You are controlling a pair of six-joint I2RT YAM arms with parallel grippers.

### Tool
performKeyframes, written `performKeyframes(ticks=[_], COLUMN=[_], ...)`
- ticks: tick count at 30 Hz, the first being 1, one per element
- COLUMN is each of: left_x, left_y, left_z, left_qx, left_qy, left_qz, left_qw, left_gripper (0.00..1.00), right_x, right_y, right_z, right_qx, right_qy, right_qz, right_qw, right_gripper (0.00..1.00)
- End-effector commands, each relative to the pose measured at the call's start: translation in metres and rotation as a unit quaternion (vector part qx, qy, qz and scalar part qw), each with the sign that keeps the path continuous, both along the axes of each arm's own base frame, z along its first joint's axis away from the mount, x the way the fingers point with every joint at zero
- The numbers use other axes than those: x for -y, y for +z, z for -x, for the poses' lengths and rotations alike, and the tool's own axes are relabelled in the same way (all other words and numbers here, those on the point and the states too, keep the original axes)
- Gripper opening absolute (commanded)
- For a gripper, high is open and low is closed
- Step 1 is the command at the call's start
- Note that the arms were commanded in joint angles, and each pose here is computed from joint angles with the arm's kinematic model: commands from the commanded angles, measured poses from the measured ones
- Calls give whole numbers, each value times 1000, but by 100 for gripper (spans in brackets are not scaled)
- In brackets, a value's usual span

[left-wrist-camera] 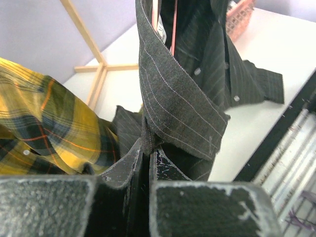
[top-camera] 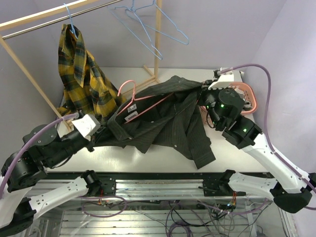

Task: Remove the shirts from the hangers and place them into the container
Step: Remove the shirt from the hanger.

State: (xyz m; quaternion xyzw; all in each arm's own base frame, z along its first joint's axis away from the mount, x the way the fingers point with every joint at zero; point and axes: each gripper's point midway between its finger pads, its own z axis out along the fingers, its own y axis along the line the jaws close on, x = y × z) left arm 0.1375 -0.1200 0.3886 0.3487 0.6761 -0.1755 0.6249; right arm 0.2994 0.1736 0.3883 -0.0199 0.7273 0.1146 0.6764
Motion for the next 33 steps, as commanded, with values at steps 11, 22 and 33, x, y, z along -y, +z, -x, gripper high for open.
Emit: performKeyframes(ticks=[11, 22, 33], left_x=[10, -14, -13], left_y=[-20, 25, 39], left_z=[49, 66, 53], left_qx=[-62, 4, 32], left_qy=[-110, -108, -81], left_qz=[19, 104, 134], left_qw=[992, 989, 987], left_gripper=[7, 7, 7], right_x=[-18, -40, -60], right_y=[64, 1, -36], right_z=[-19, -35, -11], right_qx=[42, -57, -103], right_qy=[22, 70, 161], right_qz=[43, 100, 94], right_qw=[998, 991, 977], right_gripper=[0, 0, 0])
